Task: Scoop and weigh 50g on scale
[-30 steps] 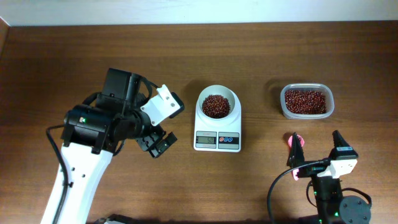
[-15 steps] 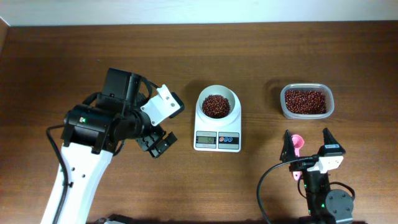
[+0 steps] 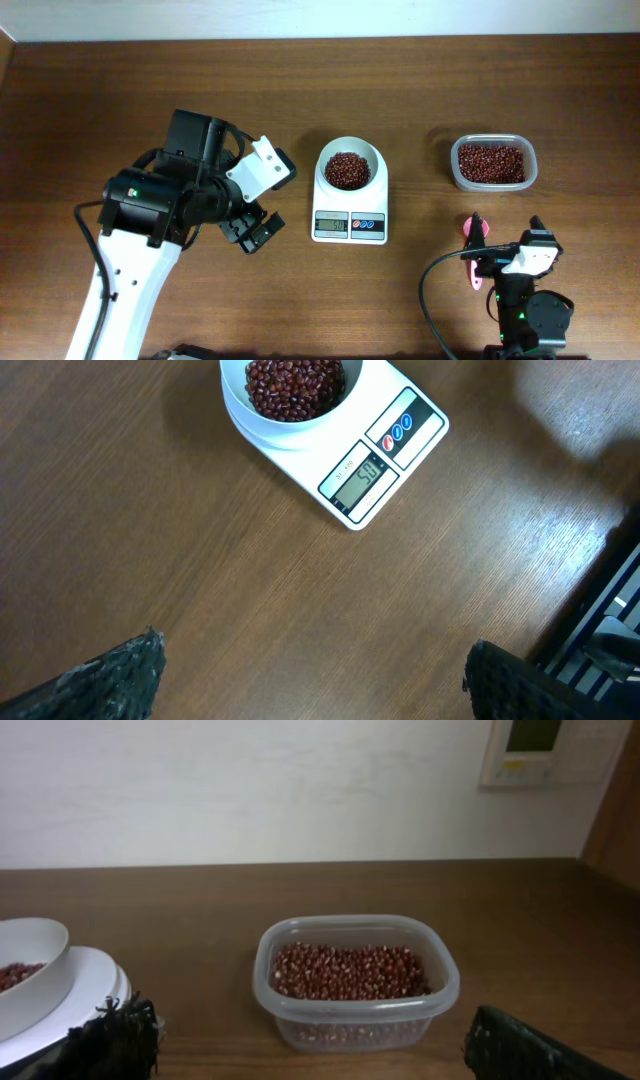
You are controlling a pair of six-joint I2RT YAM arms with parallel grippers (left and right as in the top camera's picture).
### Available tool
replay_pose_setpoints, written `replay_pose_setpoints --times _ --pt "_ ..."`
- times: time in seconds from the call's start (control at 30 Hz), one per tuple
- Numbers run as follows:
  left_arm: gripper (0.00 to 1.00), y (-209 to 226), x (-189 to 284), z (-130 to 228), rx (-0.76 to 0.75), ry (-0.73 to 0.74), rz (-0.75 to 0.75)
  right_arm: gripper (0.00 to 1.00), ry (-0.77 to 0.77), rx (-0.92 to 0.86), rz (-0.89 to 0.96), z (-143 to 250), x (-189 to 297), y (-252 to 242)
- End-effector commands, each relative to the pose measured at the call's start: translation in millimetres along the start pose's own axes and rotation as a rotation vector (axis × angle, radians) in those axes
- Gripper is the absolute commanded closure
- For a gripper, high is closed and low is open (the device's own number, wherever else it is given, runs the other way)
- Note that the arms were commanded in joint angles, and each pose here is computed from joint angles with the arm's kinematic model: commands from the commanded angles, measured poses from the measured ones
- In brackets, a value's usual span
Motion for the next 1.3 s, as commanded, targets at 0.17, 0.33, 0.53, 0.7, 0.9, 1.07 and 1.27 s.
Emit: replay_pose_setpoints --times 0.17,0.33,0.53,0.7,0.9,1.07,1.27 --pt "0.01 1 3 -2 -0.018 -0.018 0.004 0.01 0.007 0.000 -0.013 3 0 1" --pt "0.01 1 3 -2 -0.018 -0.018 0.004 0.01 0.005 0.000 -0.013 2 0 1" --pt "0.01 1 3 -2 -0.018 -0.018 0.004 0.01 0.006 0.000 -0.012 2 0 1" --pt "0.01 1 3 -2 -0.018 -0.018 0.004 0.01 0.006 0.000 -0.012 2 0 1" --pt "0.01 1 3 -2 -0.018 -0.018 0.004 0.01 0.006 0.000 -0.012 2 0 1" --pt "0.01 0 3 -1 -0.015 -0.010 0.004 0.01 0.006 0.000 -0.012 2 0 1" --pt "0.01 -16 10 28 0.044 0.164 0.069 0.01 0.006 0.000 -0.012 2 0 1"
Point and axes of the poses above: each gripper's point midway between its finger pads, its own x axis back along the fingers, its own y axis along the line the jaws close on, z = x × y, the point moved 9 cm from there along x, back along the fingers, and after that the axes turned 5 degrees about x, right-handed, at the moved point
